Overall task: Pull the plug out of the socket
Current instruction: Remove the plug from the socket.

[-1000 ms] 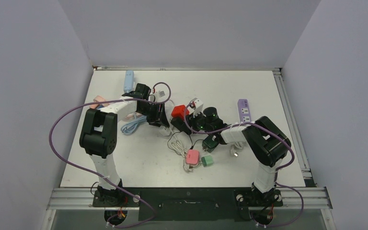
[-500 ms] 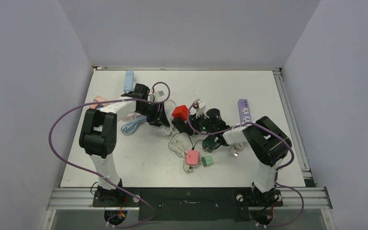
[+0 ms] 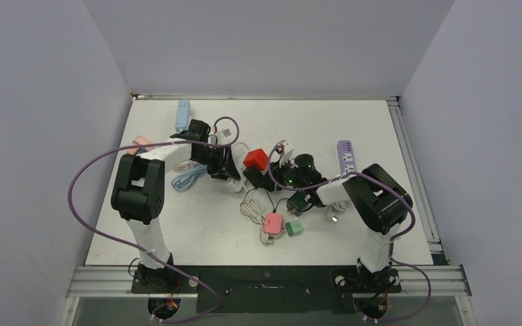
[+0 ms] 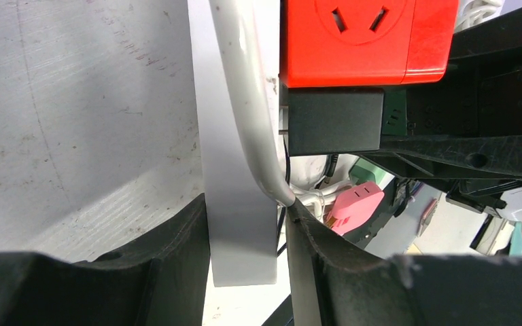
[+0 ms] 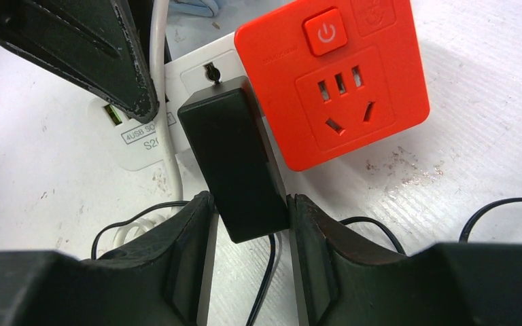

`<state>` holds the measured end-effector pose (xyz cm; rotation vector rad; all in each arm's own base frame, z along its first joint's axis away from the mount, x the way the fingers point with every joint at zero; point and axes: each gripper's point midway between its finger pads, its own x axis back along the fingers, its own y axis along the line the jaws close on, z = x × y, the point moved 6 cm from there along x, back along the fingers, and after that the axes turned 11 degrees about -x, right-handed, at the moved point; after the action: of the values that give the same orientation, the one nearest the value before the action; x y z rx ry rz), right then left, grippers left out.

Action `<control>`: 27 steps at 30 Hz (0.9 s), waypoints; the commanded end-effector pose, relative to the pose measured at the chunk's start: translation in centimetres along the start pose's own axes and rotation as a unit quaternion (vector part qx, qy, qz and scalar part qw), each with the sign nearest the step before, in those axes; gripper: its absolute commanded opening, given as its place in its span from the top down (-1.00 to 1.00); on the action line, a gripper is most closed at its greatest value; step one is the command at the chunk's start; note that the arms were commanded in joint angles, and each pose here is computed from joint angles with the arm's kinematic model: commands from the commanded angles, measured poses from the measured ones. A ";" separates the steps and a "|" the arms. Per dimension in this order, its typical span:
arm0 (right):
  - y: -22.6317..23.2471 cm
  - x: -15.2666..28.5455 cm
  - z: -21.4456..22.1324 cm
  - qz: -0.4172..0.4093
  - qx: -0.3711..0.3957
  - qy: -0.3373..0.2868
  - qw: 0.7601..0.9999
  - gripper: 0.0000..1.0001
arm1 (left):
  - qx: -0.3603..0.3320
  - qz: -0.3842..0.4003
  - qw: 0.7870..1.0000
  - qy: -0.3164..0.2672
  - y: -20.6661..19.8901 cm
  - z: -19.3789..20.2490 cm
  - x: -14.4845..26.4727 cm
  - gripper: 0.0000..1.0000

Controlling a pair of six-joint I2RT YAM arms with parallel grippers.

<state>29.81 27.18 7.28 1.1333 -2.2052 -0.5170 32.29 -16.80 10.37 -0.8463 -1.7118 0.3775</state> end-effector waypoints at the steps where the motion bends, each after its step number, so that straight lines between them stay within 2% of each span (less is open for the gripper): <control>1: 3.0 0.2 -2.8 -0.072 0.024 -0.052 0.996 0.89 | -0.042 -0.058 0.997 -0.011 -0.2 -0.9 1.0 1.00; 6: 3.4 0.6 -3.1 -0.080 0.021 -0.061 0.995 0.89 | -0.056 -0.094 0.994 0.004 0.0 -0.5 0.6 1.00; 11: 3.4 0.8 -3.2 -0.081 0.021 -0.063 0.995 0.89 | -0.057 -0.091 0.994 0.007 -0.3 -0.5 0.4 1.00; 27: 2.0 -0.2 -2.0 -0.062 0.011 -0.047 0.997 0.89 | -0.014 0.019 0.999 -0.046 -1.5 -1.5 1.6 1.00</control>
<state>29.49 26.99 7.23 1.1386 -2.2026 -0.5493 32.06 -16.86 10.67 -0.8274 -1.7180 0.3498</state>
